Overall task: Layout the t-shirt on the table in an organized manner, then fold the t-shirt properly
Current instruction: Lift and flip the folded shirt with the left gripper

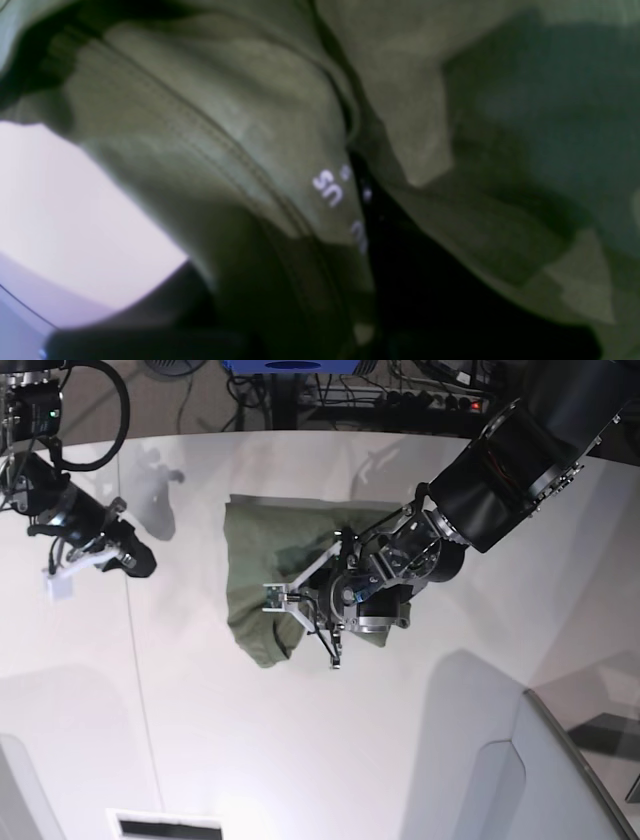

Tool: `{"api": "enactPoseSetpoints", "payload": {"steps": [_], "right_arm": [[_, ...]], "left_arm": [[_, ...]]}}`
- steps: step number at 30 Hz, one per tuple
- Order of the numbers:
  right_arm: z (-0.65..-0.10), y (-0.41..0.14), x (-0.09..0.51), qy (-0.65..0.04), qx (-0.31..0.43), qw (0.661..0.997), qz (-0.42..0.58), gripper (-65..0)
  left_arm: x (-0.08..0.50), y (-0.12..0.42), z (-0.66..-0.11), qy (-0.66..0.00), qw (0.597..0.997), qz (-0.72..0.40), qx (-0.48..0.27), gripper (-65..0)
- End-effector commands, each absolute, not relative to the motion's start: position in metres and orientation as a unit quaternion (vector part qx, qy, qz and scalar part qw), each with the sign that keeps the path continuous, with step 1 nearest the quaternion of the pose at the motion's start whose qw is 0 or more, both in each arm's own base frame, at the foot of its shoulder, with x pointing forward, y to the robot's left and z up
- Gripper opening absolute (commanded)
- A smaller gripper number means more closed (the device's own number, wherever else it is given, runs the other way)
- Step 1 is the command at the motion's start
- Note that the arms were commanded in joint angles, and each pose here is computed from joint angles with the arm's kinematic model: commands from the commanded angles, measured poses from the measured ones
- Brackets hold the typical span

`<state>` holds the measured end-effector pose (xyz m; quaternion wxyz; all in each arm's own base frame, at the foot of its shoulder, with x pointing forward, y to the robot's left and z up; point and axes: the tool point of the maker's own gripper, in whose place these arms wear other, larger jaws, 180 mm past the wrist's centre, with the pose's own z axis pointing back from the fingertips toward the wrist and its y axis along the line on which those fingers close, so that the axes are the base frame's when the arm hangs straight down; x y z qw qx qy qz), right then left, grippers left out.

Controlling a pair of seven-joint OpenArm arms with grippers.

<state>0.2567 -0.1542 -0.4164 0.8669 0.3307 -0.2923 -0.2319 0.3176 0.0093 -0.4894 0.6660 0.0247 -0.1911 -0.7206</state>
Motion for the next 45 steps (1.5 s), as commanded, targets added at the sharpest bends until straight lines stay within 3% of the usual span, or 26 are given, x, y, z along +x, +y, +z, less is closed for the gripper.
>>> {"api": "enactPoseSetpoints", "payload": {"steps": [1,39,45], "right_arm": [[-0.406,-0.156,0.264,-0.309,0.337,0.861,-0.224,-62.3],[-0.408,-0.152,0.259,-0.292,0.341,0.867,-0.215,-62.3],[-0.408,-0.151,0.259,-0.291,0.342,0.868,-0.214,-62.3]], "left_arm": [[0.305,0.009,-0.495,-0.17,0.666,-0.727,0.012,-65.0],[0.275,0.03,-0.508,-0.107,0.676,-0.727,0.053,-65.0],[0.284,0.03,-0.503,-0.112,0.676,-0.726,0.06,-39.3]]}}
